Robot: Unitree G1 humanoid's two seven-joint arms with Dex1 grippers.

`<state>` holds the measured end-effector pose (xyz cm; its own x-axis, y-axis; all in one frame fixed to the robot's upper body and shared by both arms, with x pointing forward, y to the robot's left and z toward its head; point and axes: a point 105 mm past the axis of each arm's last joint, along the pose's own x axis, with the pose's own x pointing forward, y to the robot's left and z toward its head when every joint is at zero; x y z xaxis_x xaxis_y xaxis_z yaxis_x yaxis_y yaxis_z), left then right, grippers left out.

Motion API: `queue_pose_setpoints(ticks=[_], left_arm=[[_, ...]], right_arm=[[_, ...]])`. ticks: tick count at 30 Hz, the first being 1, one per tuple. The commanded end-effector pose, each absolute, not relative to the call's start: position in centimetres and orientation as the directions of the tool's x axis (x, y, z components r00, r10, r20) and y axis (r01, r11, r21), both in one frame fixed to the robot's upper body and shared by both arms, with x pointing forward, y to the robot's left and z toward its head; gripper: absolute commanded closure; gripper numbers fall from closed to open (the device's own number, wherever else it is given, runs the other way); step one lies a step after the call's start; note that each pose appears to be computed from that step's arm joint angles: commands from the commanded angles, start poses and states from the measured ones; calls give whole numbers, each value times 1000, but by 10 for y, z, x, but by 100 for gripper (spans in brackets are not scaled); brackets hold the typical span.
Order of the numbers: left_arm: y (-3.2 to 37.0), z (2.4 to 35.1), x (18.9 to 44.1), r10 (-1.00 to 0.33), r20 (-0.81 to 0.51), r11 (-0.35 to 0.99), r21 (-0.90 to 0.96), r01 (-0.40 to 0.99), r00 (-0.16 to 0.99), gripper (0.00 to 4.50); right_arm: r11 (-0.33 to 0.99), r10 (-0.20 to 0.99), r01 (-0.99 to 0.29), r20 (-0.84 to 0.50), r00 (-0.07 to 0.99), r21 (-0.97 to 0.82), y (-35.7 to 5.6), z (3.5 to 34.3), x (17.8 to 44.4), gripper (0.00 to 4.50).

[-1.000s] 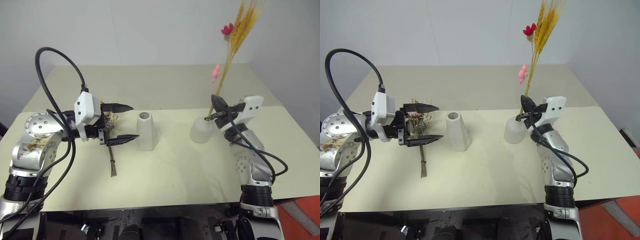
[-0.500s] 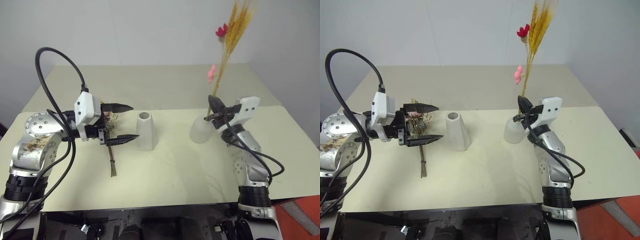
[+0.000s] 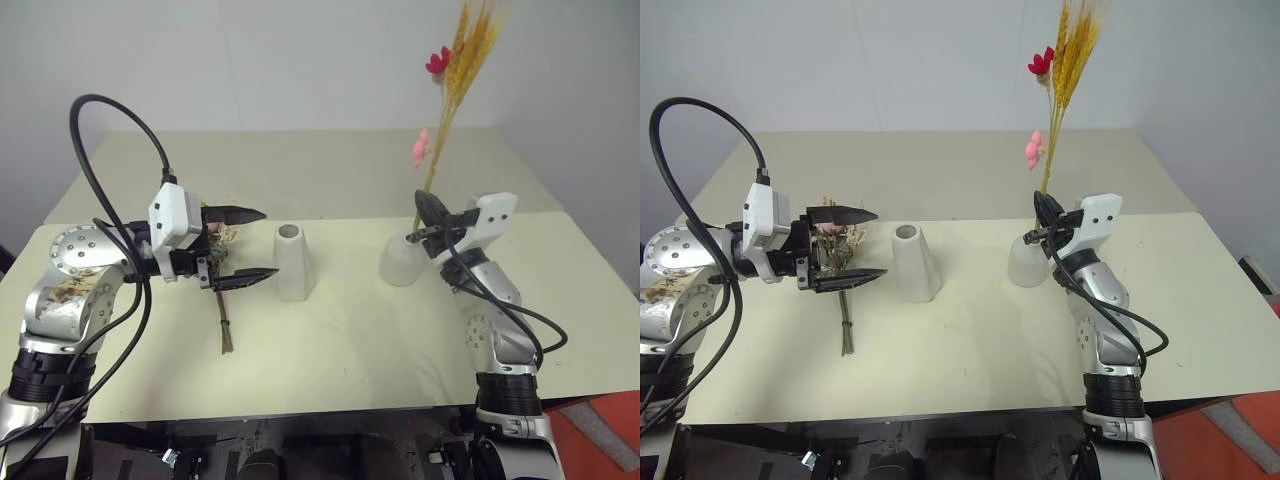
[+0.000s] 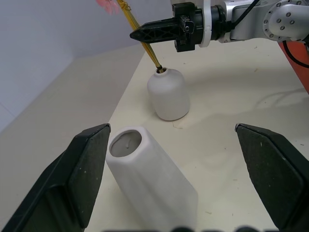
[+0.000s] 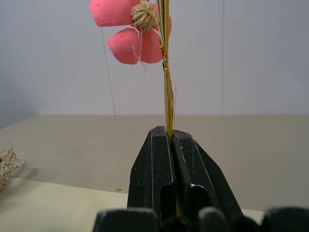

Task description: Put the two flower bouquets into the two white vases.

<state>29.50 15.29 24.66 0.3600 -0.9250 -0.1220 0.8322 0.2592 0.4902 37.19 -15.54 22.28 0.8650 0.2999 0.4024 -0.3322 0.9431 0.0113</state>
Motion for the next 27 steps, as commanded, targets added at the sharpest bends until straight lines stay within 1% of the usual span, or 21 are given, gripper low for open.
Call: queue_pose_setpoints(ticks=[1,13,27], left_arm=[[153,255,292,-927,-100,259,529,808,362,0],[155,255,292,-926,-100,261,530,807,365,0],[155,255,293,-926,-103,257,532,806,364,0]], right_arm=[[943,306,-332,462,832,-26,-153,239,365,444],[945,312,-320,479,821,-66,-150,241,363,444],[953,290,-297,437,851,-54,-156,226,365,444]])
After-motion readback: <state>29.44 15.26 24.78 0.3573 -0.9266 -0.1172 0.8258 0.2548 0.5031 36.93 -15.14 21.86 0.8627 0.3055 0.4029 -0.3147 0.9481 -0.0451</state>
